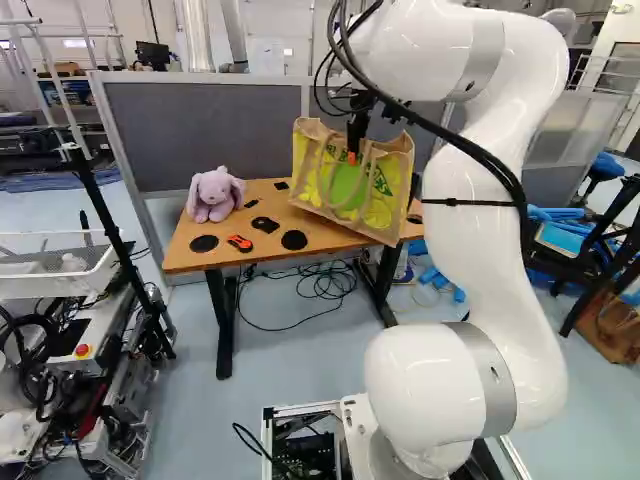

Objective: Pick up the bag on the ground and place it on the table

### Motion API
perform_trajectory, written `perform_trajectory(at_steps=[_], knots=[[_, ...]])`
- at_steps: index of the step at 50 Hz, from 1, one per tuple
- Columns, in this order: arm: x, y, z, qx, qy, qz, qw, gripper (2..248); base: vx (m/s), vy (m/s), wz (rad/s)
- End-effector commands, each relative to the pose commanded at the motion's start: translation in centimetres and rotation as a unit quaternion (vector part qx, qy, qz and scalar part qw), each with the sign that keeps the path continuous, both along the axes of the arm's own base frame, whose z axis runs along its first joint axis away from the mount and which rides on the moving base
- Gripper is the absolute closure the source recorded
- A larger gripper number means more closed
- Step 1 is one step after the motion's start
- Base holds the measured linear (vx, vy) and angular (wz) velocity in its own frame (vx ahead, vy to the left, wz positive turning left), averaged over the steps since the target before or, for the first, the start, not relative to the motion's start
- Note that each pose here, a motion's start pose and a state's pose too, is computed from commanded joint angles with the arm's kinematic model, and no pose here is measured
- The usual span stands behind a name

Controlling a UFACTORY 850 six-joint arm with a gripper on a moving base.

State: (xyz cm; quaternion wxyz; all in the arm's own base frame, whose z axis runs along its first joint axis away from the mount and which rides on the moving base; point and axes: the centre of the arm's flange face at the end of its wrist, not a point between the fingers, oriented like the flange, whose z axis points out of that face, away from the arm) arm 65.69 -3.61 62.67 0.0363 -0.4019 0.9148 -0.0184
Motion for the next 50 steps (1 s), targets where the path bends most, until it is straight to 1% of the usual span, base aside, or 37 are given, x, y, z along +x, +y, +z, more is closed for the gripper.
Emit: perform_trajectory(at_steps=[14, 19, 50], knots=[[2.4, 0.5, -2.2, 0.000, 0.006, 0.005, 1.0000, 227, 0.000, 0.000, 0.000], [2.9, 0.6, -2.7, 0.000, 0.008, 0.006, 1.0000, 227, 0.000, 0.000, 0.000], [3.2, 0.7, -2.9, 0.000, 0.008, 0.006, 0.9999, 227, 0.000, 0.000, 0.000]])
